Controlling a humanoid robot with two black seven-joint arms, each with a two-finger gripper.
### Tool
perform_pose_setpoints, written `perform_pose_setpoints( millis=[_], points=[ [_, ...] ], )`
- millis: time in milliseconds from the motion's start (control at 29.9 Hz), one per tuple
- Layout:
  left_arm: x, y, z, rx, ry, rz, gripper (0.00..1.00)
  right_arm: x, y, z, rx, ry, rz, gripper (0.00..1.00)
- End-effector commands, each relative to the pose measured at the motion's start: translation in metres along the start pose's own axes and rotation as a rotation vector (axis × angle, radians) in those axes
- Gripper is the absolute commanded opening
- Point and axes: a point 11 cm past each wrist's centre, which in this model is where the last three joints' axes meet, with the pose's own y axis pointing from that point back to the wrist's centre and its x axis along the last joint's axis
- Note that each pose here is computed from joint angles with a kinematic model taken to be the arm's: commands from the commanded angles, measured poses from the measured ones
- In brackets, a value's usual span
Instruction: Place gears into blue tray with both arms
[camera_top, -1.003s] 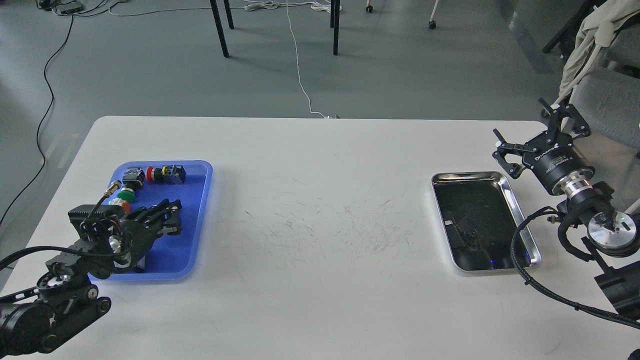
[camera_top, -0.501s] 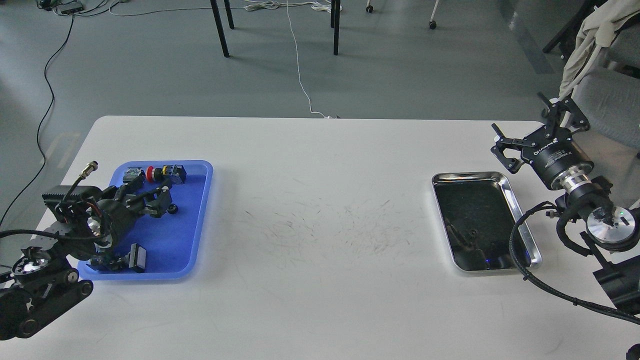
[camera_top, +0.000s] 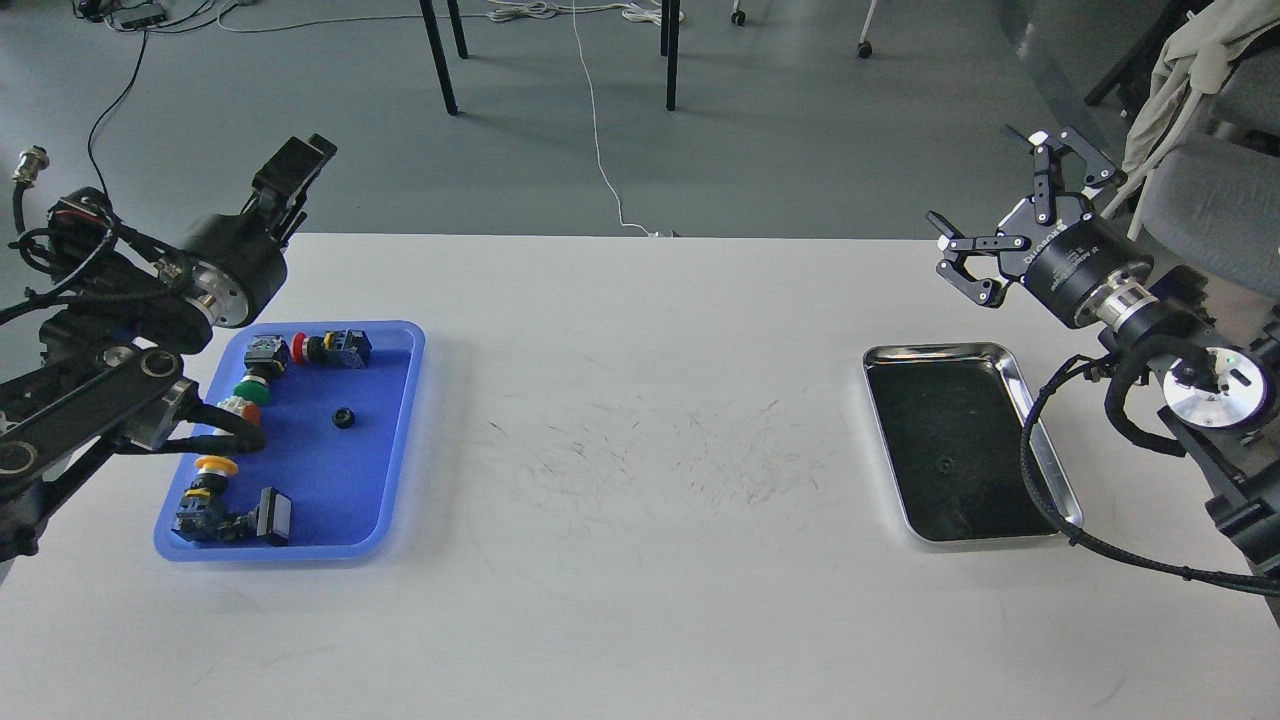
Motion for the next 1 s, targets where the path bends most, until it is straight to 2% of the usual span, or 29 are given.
perform_pose_setpoints(
  millis=[0,134,267,501,635,769,969],
  points=[
    [-0.017,-0.008,0.016,-0.006,0.213,-0.093,0.98,-0.02,0.009,-0.006,-0.125,0.23,-0.06,0.97],
    [-0.048,-0.009,0.009,0.039,0.282,-0.222,0.98,-0.029,0.028,-0.011,-0.327,0.521,-0.097,0.97],
    [-0.067,-0.017,0.018,0.015,0.367,-0.243,0.98,-0.04,0.045,0.023,-0.613,0.819,-0.189,0.97],
    [-0.098,-0.018,0.011,0.039,0.433,-0.295,0.98,-0.013,0.074,0.071,-1.028,1.313,-0.343,0.97],
    [-0.099,-0.019,0.012,0.03,0.443,-0.286,0.98,-0.005,0.074,0.083,-1.103,1.373,-0.369,0.97],
    [-0.098,-0.02,0.01,0.029,0.416,-0.274,0.98,0.013,0.069,0.084,-1.137,1.391,-0.322,0.97],
    [-0.093,-0.017,-0.001,0.047,0.401,-0.26,0.98,0.02,0.054,0.098,-1.155,1.415,-0.314,0.96]
  ],
)
